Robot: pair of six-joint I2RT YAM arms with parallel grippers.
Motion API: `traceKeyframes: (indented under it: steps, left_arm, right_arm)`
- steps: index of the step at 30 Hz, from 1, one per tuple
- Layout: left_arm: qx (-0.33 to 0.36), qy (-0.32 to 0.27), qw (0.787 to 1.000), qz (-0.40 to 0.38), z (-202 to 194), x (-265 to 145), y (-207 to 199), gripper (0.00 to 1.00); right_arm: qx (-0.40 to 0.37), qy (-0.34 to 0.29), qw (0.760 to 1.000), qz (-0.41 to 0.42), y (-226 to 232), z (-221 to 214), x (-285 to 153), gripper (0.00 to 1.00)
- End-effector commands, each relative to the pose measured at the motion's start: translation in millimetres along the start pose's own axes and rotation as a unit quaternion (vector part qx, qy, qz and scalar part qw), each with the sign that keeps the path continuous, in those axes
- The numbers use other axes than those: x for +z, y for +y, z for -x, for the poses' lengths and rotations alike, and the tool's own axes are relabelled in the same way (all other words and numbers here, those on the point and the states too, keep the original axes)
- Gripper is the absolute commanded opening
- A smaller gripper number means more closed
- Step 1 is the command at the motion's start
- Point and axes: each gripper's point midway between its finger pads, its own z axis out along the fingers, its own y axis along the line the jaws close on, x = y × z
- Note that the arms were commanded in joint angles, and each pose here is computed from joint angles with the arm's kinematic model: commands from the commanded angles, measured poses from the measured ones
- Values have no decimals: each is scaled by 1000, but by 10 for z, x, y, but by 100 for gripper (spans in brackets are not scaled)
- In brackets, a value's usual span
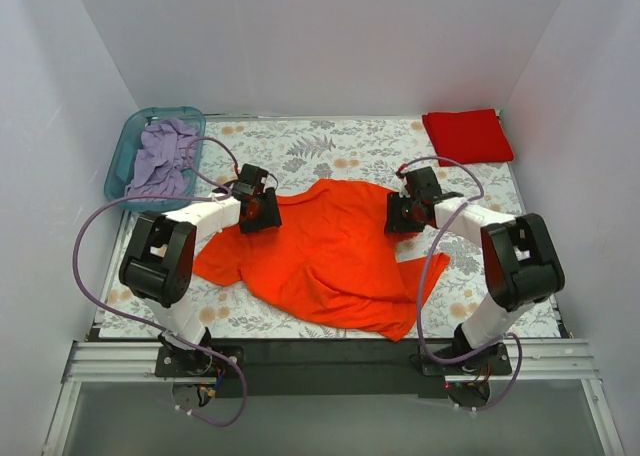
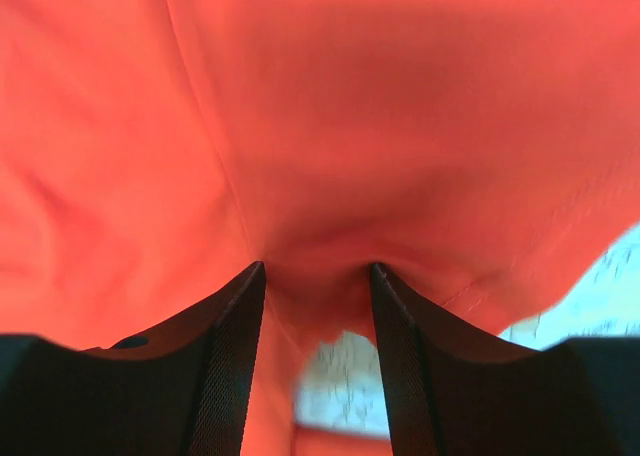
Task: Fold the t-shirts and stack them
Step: Flatten the tshirt out
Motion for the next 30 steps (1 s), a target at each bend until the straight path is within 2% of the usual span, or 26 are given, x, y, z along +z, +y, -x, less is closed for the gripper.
traceKeyframes:
  steps: [1, 4, 6, 7, 8, 9, 10, 12, 14, 16, 19, 22, 23, 24, 25, 26, 27, 29, 30]
  left_arm:
    - [4, 7, 1000, 24, -31, 63, 94, 58]
    - [4, 7, 999, 44, -14, 87, 153, 58]
    - [-3, -4, 999, 47, 46, 61, 184, 58]
    - [-9, -8, 999, 53, 72, 60, 234, 58]
    - [-11, -11, 998, 56, 92, 58, 255, 59]
    - [-14, -13, 998, 59, 113, 53, 280, 59]
    - [-18, -15, 998, 61, 125, 47, 298, 59]
    - [-25, -21, 997, 72, 163, 47, 370, 59]
    - [-31, -19, 996, 76, 171, 60, 424, 59]
    - [-38, -20, 996, 78, 198, 65, 465, 59]
    - [-47, -19, 996, 77, 215, 65, 494, 59]
    - [-54, -19, 995, 76, 231, 62, 519, 59]
    - [-55, -20, 995, 74, 246, 63, 518, 59]
    - [-57, -18, 995, 74, 235, 68, 527, 59]
    - [-61, -20, 995, 74, 259, 66, 538, 59]
    - [-62, -18, 995, 76, 249, 73, 562, 59]
    - [-64, -18, 995, 77, 253, 80, 572, 59]
    - [-69, -17, 994, 79, 267, 89, 618, 59]
    - [-72, -16, 994, 81, 268, 93, 639, 59]
  right_arm:
    - [-5, -36, 999, 0, 20, 442, 228, 53]
    - [-13, -40, 999, 14, 109, 788, 505, 53]
    - [-11, -20, 999, 21, 118, 849, 822, 53]
    - [-19, -55, 997, 45, 293, 1289, 808, 53]
    - [-13, -38, 998, 52, 289, 1280, 1037, 53]
    - [-13, -49, 996, 67, 382, 1465, 1081, 53]
    - [-23, -87, 990, 107, 606, 1886, 997, 53]
    - [-27, -95, 986, 134, 741, 2077, 1112, 53]
    - [-40, -129, 979, 151, 881, 2377, 979, 54]
    - [-60, -147, 978, 135, 859, 2466, 863, 58]
    - [-87, -157, 980, 82, 650, 2353, 571, 61]
    - [-82, -150, 985, 32, 353, 2042, 236, 61]
    - [-80, -167, 982, 24, 315, 2030, -44, 61]
    - [-64, -140, 988, 8, 119, 1720, -17, 59]
    - [-54, -135, 989, -2, 24, 1584, -87, 57]
    - [-43, -155, 987, -3, -2, 1577, -337, 56]
    - [-20, -128, 991, -17, -216, 1257, -302, 53]
    - [3, -142, 990, -20, -339, 1133, -540, 52]
    - [36, -124, 991, -34, -553, 871, -525, 51]
